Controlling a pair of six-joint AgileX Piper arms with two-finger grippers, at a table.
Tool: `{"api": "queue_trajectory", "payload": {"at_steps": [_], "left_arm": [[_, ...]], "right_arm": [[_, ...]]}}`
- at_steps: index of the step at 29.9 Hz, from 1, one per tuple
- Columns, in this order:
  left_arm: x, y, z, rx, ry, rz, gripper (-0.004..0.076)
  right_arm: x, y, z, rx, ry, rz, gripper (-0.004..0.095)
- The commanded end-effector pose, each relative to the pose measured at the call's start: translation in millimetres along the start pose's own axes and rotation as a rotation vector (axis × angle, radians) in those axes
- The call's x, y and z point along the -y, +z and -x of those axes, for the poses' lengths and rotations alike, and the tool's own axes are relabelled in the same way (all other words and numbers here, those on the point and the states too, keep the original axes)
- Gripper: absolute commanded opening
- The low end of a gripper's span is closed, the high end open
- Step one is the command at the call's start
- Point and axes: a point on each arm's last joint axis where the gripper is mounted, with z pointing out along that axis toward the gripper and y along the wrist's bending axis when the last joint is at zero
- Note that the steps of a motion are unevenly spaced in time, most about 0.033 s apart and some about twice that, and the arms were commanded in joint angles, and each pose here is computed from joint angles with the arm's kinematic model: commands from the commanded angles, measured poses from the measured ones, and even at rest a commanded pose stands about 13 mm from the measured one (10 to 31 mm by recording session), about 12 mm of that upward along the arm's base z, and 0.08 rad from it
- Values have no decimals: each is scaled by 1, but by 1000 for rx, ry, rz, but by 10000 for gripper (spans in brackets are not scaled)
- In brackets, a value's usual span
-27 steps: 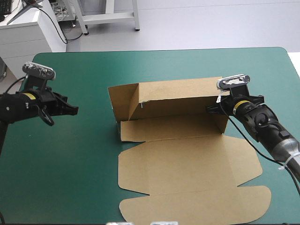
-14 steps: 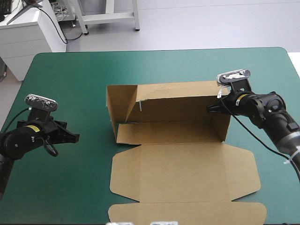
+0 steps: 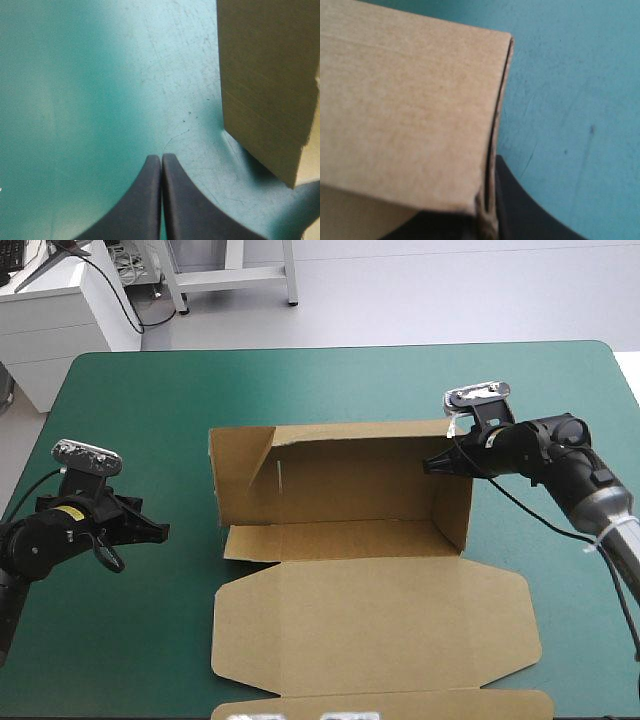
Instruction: Fold the box
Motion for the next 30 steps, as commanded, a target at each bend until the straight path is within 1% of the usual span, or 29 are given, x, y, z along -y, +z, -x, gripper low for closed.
{"api": "queue_trajectory", "payload": {"at_steps": [1,6,9,11,12,19,21,23,27,29,30], "left_arm": [[0,-9,11,92,-24,9,-9],[1,-9,12,99,-38,-9,-9],[2,-9,12,103,-39,-14,-9],[2,-9,12,105,-39,-14,-9],[1,-9,12,109,-39,-12,-9],[1,-9,13,111,-39,-11,-9],[1,-9,13,111,-39,-11,-9],[1,-9,13,111,-39,-11,-9],[1,-9,13,111,-39,-11,-9],[1,-9,13,111,-39,-11,-9],[1,-9,13,111,-39,-11,-8]], "right_arm": [[3,29,-6,-94,-39,-4,-19],[5,57,3,-24,-39,-12,-15],[6,66,6,-7,-39,-14,19],[6,68,9,-4,-42,-14,86],[6,69,11,-1,-44,-14,136],[6,58,30,39,-34,-12,549],[5,50,35,17,-34,-9,621],[5,40,41,-12,-36,-4,649],[4,14,54,-63,-46,-2,650],[3,-3,59,-61,-53,0,650],[2,-12,62,-39,-58,1,650]]}}
